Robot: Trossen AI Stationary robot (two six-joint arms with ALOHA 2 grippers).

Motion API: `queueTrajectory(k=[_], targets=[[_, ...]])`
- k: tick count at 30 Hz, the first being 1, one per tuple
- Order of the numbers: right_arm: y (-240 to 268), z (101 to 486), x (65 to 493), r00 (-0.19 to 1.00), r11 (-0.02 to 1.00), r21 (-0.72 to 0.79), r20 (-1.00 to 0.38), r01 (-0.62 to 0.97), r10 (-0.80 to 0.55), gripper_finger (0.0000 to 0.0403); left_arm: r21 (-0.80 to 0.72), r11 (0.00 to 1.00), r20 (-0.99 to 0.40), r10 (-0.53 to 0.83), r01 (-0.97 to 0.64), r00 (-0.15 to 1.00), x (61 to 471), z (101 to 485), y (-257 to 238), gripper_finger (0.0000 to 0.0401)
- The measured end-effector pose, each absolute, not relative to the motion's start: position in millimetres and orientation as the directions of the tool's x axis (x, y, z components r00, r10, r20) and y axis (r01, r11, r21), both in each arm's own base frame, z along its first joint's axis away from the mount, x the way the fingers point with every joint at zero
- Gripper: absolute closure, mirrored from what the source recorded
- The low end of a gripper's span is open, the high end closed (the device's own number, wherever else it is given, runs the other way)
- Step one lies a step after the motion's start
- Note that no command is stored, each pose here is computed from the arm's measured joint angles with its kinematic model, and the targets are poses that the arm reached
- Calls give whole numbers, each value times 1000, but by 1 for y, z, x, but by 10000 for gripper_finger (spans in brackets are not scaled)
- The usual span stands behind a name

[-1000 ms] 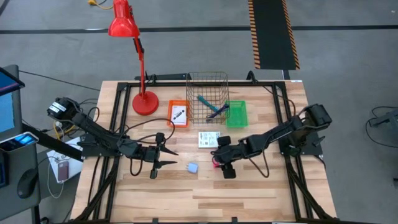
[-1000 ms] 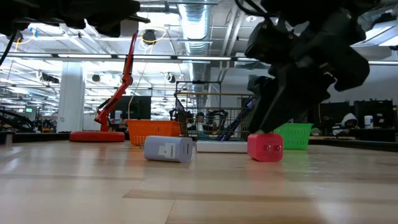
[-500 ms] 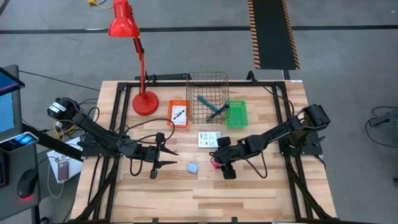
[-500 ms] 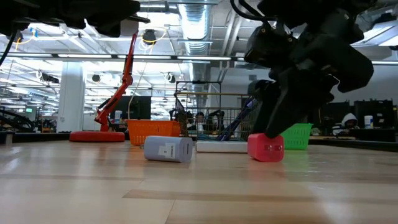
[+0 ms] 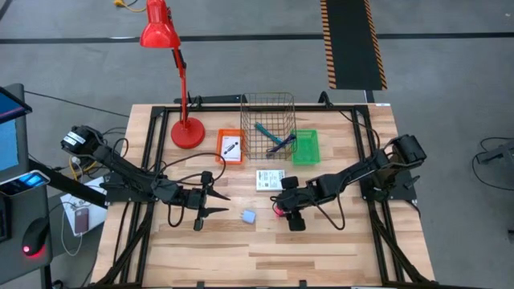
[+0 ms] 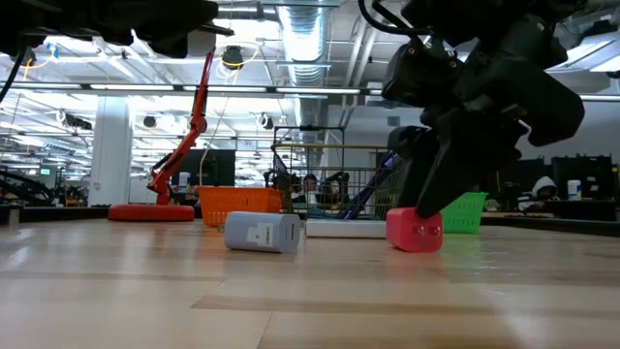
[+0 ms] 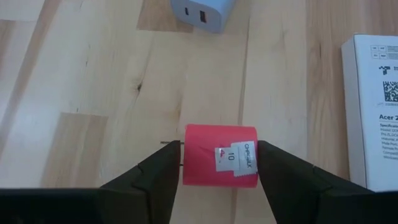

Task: Pick and place items into bin
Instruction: Put the pink charger adapter into the green basket

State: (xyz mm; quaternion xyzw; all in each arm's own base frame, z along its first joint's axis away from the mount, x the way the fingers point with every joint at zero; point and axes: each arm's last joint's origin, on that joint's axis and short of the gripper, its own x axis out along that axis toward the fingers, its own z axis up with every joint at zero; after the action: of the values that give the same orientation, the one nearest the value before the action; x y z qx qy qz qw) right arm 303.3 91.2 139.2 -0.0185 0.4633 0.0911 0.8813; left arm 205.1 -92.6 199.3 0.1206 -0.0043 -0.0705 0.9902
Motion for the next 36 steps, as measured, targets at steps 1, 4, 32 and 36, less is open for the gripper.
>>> queueTrajectory(k=[1,4,32,36], targets=[[91,139,303,552,983,51,-821,-178,143,206,240,961,-9,-141,139,990,205,199,-93,273],[91,139,303,549,983,51,-824,-177,142,221,240,961,-9,-141,139,990,205,199,-93,273],[78,205,296,576,992,24,-812,-120,89,240,239,961,-9,-142,139,990,205,199,-93,273],[64,227,290,544,996,-38,-839,-80,12,242,239,961,-8,-144,142,990,205,199,-93,273]])
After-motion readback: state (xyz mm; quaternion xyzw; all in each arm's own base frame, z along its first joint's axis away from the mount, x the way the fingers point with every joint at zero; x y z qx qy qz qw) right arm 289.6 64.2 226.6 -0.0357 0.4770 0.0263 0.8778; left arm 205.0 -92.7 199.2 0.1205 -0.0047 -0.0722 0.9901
